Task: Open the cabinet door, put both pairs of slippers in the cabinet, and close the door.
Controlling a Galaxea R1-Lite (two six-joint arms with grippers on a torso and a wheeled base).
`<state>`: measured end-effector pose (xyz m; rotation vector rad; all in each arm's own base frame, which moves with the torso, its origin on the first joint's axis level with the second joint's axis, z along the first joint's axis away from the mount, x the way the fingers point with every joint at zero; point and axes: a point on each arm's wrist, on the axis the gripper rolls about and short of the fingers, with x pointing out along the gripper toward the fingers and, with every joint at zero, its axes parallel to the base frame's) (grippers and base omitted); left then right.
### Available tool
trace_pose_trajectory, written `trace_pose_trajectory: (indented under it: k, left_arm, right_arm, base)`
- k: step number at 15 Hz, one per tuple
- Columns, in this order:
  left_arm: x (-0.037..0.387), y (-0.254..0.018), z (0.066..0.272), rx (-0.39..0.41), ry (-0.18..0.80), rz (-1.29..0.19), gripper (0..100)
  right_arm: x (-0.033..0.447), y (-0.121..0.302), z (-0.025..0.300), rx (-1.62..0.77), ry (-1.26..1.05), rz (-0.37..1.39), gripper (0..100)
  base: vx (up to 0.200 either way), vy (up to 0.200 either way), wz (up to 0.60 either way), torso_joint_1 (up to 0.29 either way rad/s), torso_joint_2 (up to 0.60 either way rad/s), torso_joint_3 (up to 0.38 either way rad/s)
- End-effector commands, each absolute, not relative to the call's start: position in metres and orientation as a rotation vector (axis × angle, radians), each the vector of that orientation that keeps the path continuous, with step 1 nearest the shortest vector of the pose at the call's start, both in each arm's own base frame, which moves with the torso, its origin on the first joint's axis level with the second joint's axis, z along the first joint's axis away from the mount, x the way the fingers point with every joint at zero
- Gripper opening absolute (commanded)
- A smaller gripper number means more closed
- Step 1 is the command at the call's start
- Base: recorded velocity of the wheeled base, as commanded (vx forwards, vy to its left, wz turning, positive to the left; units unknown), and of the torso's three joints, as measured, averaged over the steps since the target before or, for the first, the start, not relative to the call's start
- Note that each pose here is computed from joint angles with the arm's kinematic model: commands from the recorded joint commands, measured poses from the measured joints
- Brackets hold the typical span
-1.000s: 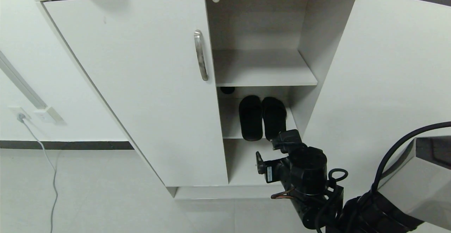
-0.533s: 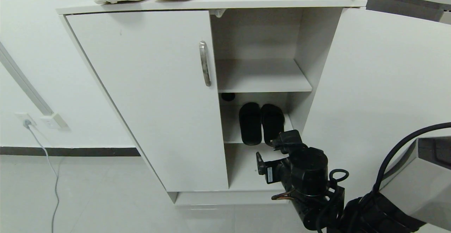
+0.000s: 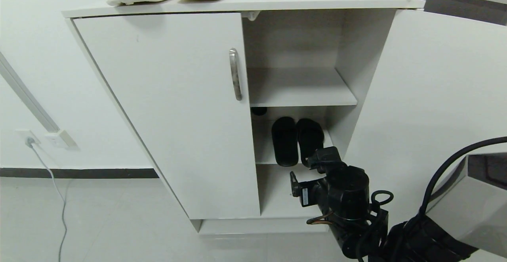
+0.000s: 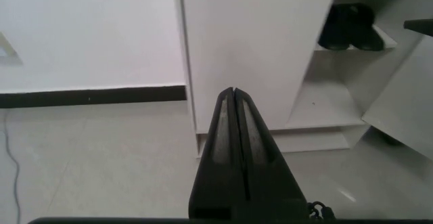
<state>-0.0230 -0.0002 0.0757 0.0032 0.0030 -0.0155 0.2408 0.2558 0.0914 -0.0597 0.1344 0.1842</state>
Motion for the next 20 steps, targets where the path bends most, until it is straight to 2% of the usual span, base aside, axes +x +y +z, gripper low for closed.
trace_pose_trajectory:
  k: [1,17,20]
  left_arm:
    - [-0.023,0.0,0.075,0.003,0.006,-0.015,0]
    - [-0.023,0.0,0.076,0.003,0.005,-0.015,0]
    - [-0.023,0.0,0.076,0.003,0.005,-0.015,0]
  right_arm:
    - [0.24,0.257,0.091,-0.06,0.135,0.187,100]
    - [0.23,0.253,0.095,-0.046,0.102,0.24,100]
    - [0.23,0.249,0.093,-0.062,0.073,0.248,100]
  base:
    - [0.0,0.2,0.0,0.002,0.01,0.002]
    - [0.0,0.2,0.0,0.001,0.0,0.002]
    - [0.0,0.0,0.0,0.0,0.0,0.0]
